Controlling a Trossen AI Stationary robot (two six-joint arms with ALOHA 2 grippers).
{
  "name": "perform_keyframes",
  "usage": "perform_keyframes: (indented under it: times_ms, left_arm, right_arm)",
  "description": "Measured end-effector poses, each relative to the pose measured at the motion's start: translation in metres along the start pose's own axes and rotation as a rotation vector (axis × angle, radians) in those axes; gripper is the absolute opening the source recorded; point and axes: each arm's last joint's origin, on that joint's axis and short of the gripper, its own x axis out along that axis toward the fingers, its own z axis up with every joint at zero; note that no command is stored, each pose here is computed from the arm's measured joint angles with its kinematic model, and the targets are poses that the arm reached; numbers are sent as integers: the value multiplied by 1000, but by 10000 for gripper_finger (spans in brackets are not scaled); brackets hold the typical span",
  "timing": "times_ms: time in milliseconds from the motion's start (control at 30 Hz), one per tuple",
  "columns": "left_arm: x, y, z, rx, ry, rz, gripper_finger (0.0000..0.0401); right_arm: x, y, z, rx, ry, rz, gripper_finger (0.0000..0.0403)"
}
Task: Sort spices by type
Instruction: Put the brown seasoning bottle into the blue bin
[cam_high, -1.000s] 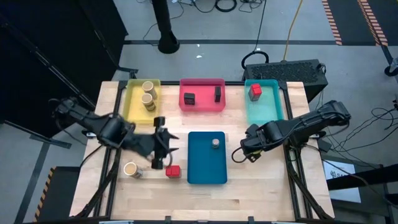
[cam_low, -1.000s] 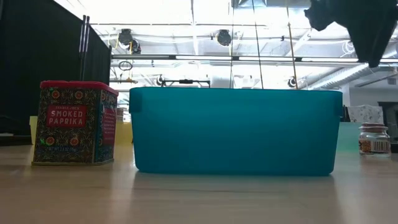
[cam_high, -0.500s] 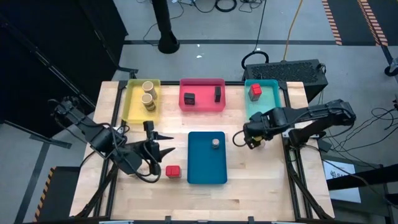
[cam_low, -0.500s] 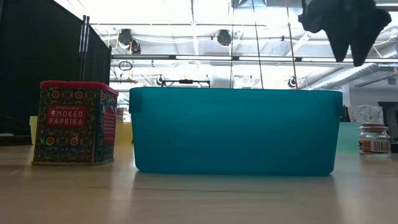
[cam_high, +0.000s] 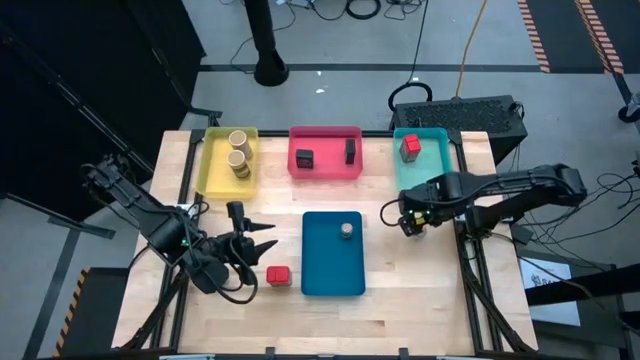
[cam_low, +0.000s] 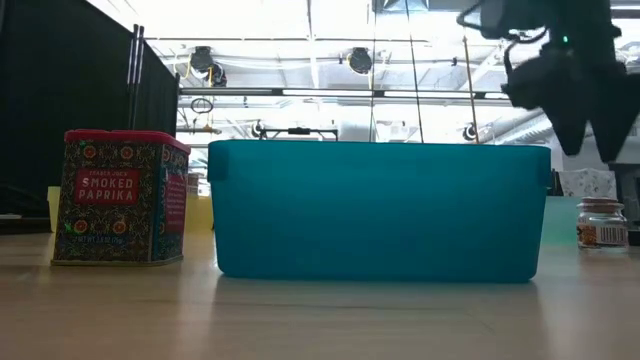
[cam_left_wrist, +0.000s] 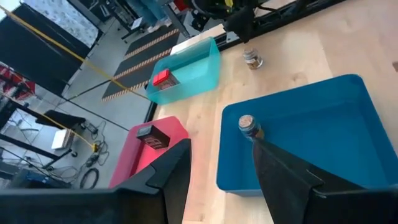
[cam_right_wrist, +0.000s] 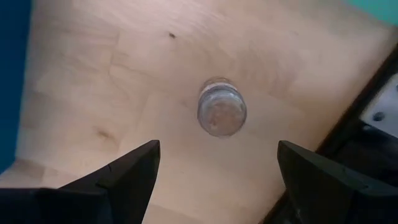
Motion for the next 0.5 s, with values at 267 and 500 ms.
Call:
perform_keyframes:
  times_ms: [267,500]
  left_arm:
    - [2,3,0,14,0,60,177]
    - [2,4,0,34,-2,88,177]
  right_arm:
    - [29,-13,2,72,3,-9,306]
    - [48,-14,7,94,-4,4,306]
